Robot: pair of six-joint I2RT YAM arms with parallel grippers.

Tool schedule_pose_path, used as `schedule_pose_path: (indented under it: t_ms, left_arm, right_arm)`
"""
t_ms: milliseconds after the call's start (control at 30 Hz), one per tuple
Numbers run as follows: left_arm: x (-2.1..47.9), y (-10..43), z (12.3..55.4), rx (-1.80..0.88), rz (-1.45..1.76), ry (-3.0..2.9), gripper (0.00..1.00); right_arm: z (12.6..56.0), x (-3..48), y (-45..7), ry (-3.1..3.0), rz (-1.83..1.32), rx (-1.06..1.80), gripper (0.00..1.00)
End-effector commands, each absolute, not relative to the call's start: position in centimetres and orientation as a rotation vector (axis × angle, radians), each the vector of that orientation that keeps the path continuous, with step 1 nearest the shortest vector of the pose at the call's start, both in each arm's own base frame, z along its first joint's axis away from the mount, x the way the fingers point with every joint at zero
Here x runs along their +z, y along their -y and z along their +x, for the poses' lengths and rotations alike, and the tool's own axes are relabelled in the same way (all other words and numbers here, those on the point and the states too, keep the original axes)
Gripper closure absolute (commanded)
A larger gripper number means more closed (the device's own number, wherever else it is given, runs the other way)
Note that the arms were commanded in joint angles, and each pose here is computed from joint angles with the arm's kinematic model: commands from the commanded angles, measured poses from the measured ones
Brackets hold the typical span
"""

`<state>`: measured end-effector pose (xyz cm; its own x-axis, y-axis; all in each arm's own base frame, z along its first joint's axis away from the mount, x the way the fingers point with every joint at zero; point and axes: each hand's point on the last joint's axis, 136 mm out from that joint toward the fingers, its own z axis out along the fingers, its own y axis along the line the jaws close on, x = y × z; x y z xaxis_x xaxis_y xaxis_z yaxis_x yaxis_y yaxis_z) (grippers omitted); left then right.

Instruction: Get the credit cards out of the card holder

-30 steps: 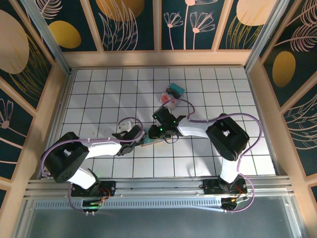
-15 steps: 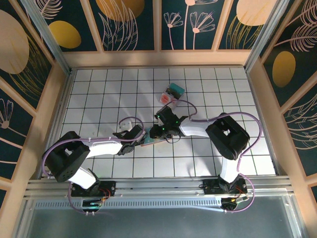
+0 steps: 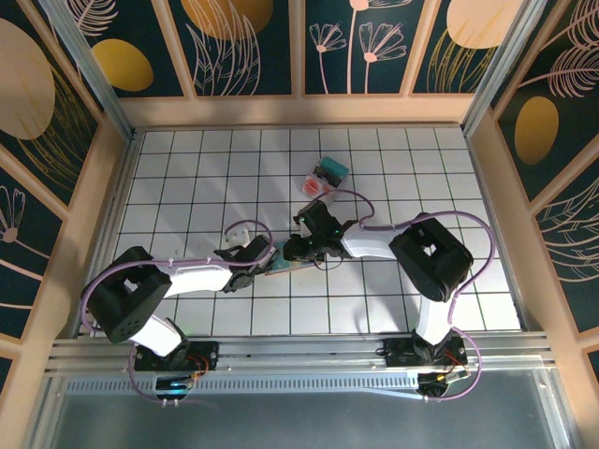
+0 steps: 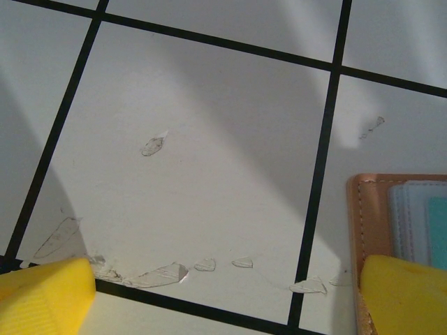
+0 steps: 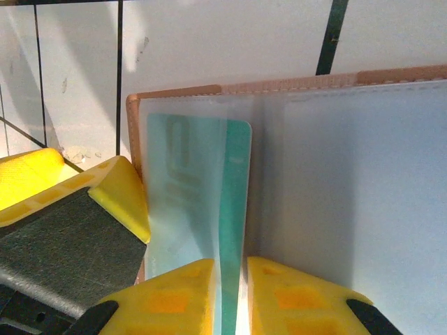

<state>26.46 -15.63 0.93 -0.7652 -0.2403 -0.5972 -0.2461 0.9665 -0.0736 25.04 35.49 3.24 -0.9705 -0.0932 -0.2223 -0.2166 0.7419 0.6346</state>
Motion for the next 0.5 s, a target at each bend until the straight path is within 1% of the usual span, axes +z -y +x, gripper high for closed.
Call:
schedule_pose_path:
  t_ms: [0,267,467]
  left_arm:
    - [-2.34,15.05,24.55,0.052,-0.307,-2.603,0.01]
    - [-2.31,15.15,24.65,0.051,-0.303,-2.603,0.01]
    - [-2.31,15.43,24.74,0.042,-0.297,-2.606,0.01]
  right_arm:
    - [25.62,6.85,-37.0,-2.647,-0.289,1.172,0.81]
    - [25.97,6.83,-36.79,-2.641,-0.281,1.15,0.8]
    - [25.94,6.76,-37.36,-2.635,-0.281,1.198,0.8]
